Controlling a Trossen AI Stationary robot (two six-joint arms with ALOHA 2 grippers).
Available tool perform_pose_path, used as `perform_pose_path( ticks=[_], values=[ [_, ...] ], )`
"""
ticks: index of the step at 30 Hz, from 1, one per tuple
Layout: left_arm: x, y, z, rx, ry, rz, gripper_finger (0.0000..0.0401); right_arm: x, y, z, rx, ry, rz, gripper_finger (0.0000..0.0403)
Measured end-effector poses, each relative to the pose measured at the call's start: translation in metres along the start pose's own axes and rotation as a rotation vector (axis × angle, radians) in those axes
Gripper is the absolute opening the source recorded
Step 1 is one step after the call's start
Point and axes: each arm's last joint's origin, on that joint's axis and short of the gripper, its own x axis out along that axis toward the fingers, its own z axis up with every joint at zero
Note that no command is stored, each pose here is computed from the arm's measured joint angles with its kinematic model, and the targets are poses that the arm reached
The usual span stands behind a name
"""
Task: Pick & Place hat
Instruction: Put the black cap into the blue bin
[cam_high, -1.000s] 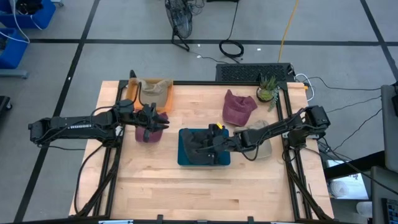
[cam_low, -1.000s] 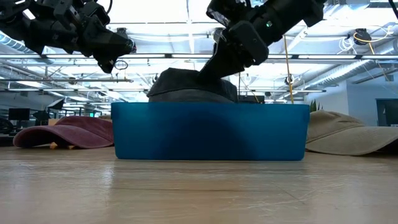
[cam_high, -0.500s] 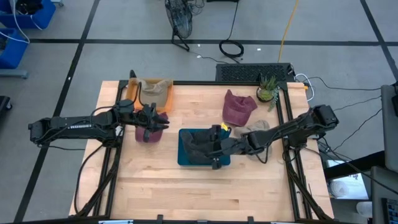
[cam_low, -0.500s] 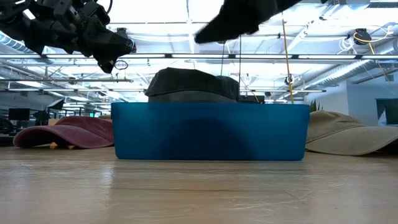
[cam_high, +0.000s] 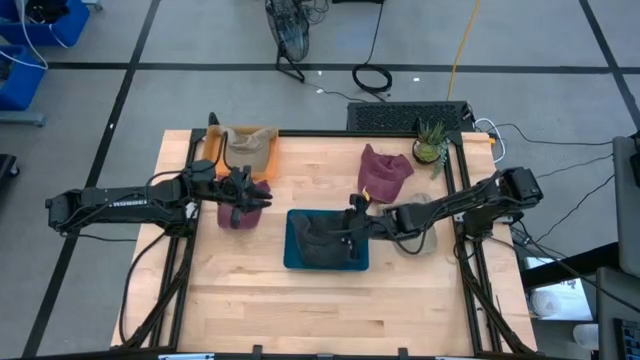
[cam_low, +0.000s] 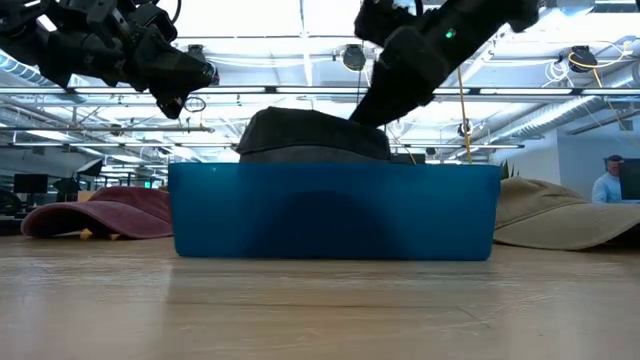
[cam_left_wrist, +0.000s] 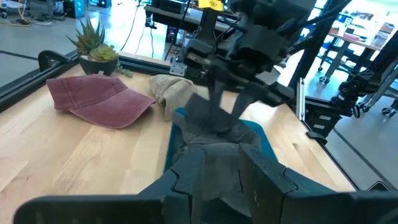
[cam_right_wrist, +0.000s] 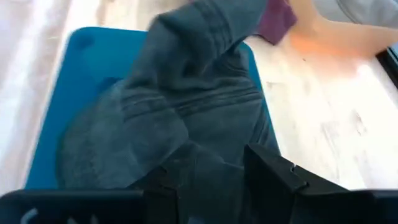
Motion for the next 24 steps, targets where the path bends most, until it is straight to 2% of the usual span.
perform_pose_path(
  ticks=[7,9,12,15,17,21,24],
  values=[
    [0.000,0.000,0.000,0.002,0.000,0.000,0.0102,-0.025,-0.003,0.013,-0.003,-0.085,-0.055,0.0123],
    [0.000,0.000,0.000,0.001,0.000,0.000,0.0102,-0.030,-0.002,0.017,0.006,-0.116,-0.022,0.0123],
    [0.000,0.000,0.000,0.001,0.000,0.000,0.0102,-0.036,0.008,0.028,0.022,-0.228,0.095,0.0123],
    [0.000,0.000,0.000,0.002,-0.001,0.000,0.0102,-0.027,0.022,0.030,0.036,-0.289,0.164,0.0123],
    [0.000,0.000,0.001,0.005,-0.008,-0.002,0.0102,-0.015,0.032,0.022,0.028,-0.250,0.182,0.0123],
    [0.000,-0.001,0.002,-0.004,-0.015,-0.006,0.0102,0.012,0.043,0.006,0.016,-0.197,0.109,0.0123],
    [0.000,-0.002,0.002,-0.013,-0.017,-0.012,0.0102,0.030,0.045,0.000,0.022,-0.197,0.096,0.0123]
  ],
)
